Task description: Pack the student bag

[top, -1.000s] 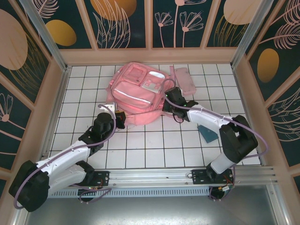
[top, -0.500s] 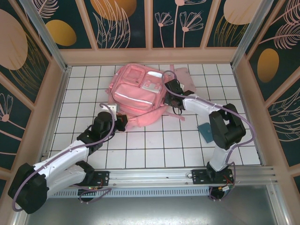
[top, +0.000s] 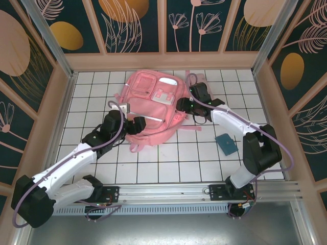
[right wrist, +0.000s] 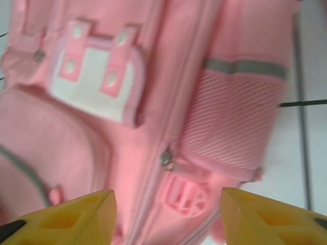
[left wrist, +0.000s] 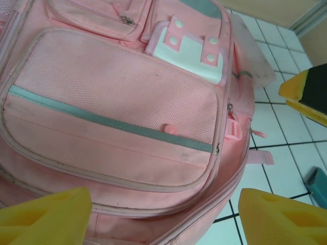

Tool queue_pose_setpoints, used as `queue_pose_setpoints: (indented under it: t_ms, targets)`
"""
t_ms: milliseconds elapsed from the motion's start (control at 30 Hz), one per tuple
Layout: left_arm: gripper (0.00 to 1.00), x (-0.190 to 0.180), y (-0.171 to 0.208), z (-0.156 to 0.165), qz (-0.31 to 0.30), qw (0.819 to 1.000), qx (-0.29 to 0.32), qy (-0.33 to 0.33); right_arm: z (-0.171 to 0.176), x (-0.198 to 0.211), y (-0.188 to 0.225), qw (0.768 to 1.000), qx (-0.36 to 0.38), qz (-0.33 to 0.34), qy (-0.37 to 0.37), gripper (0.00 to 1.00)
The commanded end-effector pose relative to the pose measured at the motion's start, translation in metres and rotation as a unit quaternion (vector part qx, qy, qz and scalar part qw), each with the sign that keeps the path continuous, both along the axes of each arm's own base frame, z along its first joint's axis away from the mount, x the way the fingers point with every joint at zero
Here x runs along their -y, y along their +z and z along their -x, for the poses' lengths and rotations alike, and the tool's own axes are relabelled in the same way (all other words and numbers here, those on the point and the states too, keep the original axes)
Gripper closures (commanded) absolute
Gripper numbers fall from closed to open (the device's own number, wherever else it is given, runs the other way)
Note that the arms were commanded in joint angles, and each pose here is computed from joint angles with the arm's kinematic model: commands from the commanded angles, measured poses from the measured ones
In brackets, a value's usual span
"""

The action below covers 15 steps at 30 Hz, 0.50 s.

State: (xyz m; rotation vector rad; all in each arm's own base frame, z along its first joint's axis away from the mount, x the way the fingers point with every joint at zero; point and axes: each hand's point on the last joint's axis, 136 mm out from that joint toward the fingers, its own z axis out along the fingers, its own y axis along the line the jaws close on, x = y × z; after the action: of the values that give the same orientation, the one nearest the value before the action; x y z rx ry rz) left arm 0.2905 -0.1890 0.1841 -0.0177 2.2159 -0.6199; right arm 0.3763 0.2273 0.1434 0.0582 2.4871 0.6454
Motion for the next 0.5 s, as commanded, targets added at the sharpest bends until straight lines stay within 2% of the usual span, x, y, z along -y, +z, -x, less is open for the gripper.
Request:
queue_pose_setpoints:
  t_ms: [0,100,167,300,400,467]
  targets:
    - [0.24,0.006,0.001,-0.007,-0.050,0.998,-0.016,-0.030,0.014,-0.025,-0.004,0.997,-0.030,-0.055,0.051,0.44]
    - [0.26,0.021,-0.005,-0.014,-0.104,0.991,-0.026,-0.074,0.012,-0.027,-0.009,0.996,-0.038,-0.066,0.046,0.43]
    - [0.27,0.036,-0.011,-0.015,-0.156,0.981,-0.032,-0.115,0.013,-0.027,-0.012,0.995,-0.044,-0.075,0.045,0.42]
    - [0.27,0.059,-0.036,-0.009,-0.281,0.938,-0.038,-0.199,0.016,-0.023,-0.012,0.994,-0.050,-0.086,0.037,0.41]
    - [0.28,0.068,-0.056,-0.008,-0.327,0.912,-0.053,-0.243,0.015,-0.015,-0.010,0.995,-0.050,-0.088,0.022,0.41]
    - [0.27,0.076,-0.064,-0.013,-0.336,0.905,-0.057,-0.254,0.013,-0.006,-0.008,0.995,-0.051,-0.090,0.006,0.41]
